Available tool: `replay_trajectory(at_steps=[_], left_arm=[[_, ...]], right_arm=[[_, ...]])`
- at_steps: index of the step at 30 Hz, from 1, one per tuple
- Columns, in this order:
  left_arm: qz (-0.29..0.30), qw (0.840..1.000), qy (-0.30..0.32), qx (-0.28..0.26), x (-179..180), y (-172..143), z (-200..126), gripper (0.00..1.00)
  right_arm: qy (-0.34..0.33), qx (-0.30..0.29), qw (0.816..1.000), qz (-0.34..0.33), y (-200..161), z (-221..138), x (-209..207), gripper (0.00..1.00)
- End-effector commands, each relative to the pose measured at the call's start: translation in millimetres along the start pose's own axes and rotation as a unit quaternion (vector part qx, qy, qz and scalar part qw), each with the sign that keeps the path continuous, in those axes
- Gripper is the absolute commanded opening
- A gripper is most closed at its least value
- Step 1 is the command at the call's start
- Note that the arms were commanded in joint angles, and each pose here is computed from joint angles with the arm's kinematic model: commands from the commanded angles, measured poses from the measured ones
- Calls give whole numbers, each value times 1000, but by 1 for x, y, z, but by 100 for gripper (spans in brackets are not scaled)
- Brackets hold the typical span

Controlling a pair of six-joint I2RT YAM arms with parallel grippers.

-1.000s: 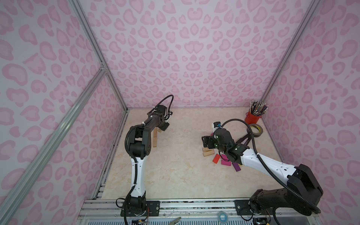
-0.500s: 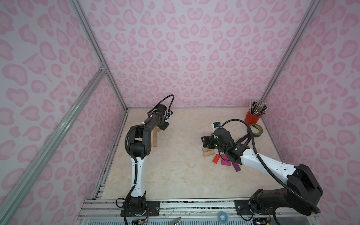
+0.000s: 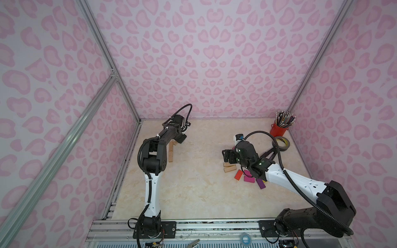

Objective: Assemble the letter k with building blocks
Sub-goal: Assemble the building block at the center of the board, then pick up the building block from the center of the board.

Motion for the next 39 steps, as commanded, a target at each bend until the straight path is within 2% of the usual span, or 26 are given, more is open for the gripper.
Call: replay_trajectory(at_steps=[1,5,10,13,16,20,24,26,28,31,34,37,39], left_arm=[[-2,1000,-6,-14,-2,7,-7,38],[-7,999,-4,-37,-6,16,-20,41],[-40,995,-10,-94,-7,34,-61,51],[-63,989,-14,-136,-15,43,-91,52],[-91,977,-36,-187,-26,48,-125,52],[-139,951,-96,-259,-44,45,-176,55],[-161,913,-187,-325,-70,27,-223,58],[-133,902,-216,-349,-87,12,-242,58],[-103,900,-227,-356,-103,-9,-249,59],[-58,886,-281,-364,-118,-40,-255,61],[-35,889,-301,-343,-127,-67,-241,67],[-29,897,-299,-325,-130,-85,-234,80],[-19,900,-297,-318,-131,-92,-234,92]], right_arm=[[-1,-4,1000,3,1,0,0,91],[-4,-5,1000,3,2,0,-1,91],[-13,0,1000,2,4,-1,-5,91],[-29,14,999,-2,4,-3,-13,91],[-53,42,998,-6,3,-4,-29,91],[-82,114,990,-14,-3,2,-55,91],[-112,179,977,-1,-7,12,-69,88],[-129,197,972,10,-8,17,-72,84],[-148,209,966,38,-11,25,-74,81],[-168,226,956,83,-17,43,-72,75],[-186,222,953,94,-20,56,-62,73],[-192,225,950,100,-23,71,-54,72],[-192,234,946,112,-26,83,-52,70]])
Point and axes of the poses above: each gripper's point midway between its finger pads, its own z axis out along the fingers, its own x axis along the line the jaws close on, y = z × x, the point moved 10 cm from there along -z, back along the fingers, and after that the axes turned 13 degrees about -z, right-handed, at the moved point
